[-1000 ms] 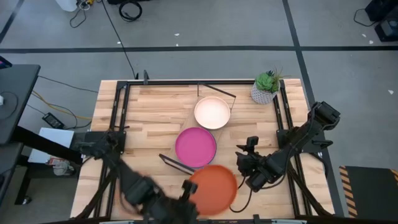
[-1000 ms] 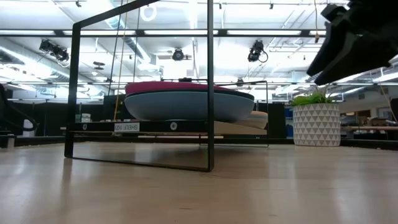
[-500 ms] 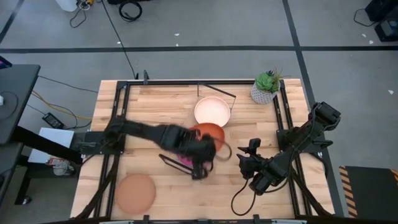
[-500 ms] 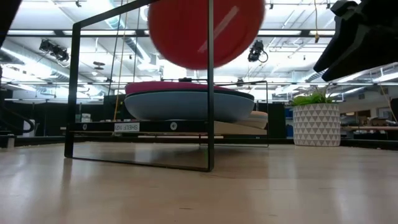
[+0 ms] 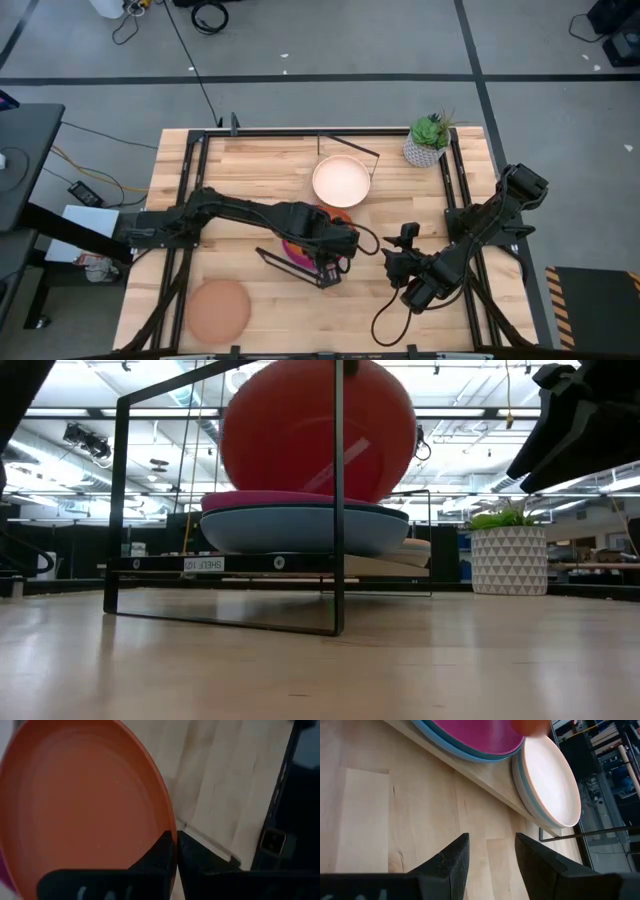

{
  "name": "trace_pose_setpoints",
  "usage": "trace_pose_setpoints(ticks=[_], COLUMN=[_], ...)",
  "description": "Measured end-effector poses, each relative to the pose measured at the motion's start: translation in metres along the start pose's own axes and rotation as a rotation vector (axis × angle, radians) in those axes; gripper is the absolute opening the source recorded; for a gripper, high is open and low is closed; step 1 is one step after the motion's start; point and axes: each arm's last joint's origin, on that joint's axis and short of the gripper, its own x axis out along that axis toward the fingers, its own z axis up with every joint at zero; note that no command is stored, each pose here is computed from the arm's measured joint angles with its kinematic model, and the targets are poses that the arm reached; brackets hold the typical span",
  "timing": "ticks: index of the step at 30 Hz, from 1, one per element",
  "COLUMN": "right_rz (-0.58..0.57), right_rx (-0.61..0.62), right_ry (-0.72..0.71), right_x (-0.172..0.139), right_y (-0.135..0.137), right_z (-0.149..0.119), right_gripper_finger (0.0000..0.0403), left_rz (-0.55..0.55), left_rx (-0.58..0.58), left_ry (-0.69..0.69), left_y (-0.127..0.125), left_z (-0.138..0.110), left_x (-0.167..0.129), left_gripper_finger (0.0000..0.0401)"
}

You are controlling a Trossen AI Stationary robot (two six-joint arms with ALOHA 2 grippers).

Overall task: Place and stack plates onto a shelf
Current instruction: Stack the orange plate on top of the pink plate on the shelf, then stack the brown plate on top of the light orange plate on the shelf

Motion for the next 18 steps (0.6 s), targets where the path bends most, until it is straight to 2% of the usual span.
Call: trace_pose_setpoints(ticks=[5, 12, 18], right_rz=[0.003, 0.006, -0.005], right_rx=[0.009, 0.010, 0.016], right_ry=[-0.001, -0.002, -0.015], right_x=[0.000, -0.001, -0.001], right_y=[0.000, 0.001, 0.001], right_z=[0.000, 0.000, 0.000], right_gripper_finger=[0.0165, 0.0165, 0.0165], left_rz=[0.020, 0.019, 0.004], left_rx=[0.006, 0.048, 0.096], left_ry=[0.052, 0.046, 0.023], left_y=[0.001, 0.002, -0.007], left_z=[-0.003, -0.003, -0.012], left_x=[0.005, 0.004, -0.013], left_gripper_finger=[0.0068, 0.0139, 0.0151])
